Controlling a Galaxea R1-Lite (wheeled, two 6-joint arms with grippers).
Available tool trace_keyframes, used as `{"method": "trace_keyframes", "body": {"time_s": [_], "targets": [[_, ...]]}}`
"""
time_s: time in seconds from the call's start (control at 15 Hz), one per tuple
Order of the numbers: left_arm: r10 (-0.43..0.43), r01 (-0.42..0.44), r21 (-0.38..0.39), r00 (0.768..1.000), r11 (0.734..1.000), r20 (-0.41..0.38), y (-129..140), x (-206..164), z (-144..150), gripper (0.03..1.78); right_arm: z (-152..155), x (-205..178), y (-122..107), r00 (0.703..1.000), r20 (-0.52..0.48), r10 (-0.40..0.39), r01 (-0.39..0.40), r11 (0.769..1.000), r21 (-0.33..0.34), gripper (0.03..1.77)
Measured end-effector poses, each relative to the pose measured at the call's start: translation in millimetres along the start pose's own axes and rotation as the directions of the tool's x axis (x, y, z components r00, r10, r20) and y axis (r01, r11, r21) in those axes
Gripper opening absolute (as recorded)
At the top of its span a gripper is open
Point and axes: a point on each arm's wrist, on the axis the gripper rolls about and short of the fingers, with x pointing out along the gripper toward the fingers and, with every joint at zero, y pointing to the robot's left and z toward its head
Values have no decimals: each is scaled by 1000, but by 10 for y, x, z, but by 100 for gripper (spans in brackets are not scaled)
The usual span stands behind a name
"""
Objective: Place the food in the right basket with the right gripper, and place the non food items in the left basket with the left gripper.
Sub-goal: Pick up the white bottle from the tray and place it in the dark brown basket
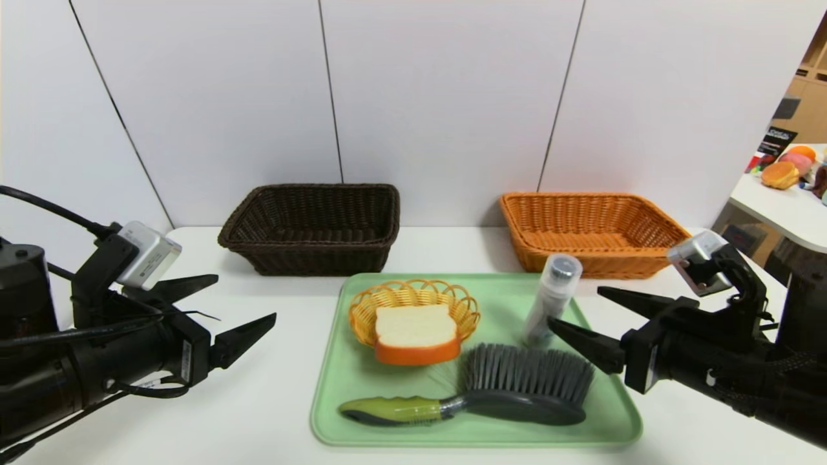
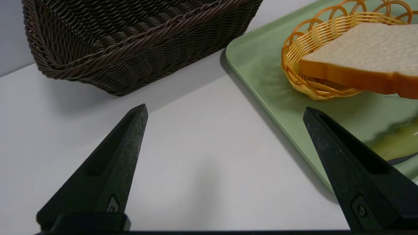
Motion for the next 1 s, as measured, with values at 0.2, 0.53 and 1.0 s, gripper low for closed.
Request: {"method": "trace_keyframes", "body": {"time_s": [0.2,0.53,1.0], "targets": [[-1,1,-1,1000,1000,0,11,58,27,169,-42,172,-46,999,27,-26,25,999,19,171],[-2,2,-3,1000,1000,-1,29,133,49,169,-162,361,-90,999,-3,-49,50,998,41,171],[14,-14,-54,1000,998,7,57,211,110,169,-238,541,-115,996,46,-76,74,996,40,171]]}}
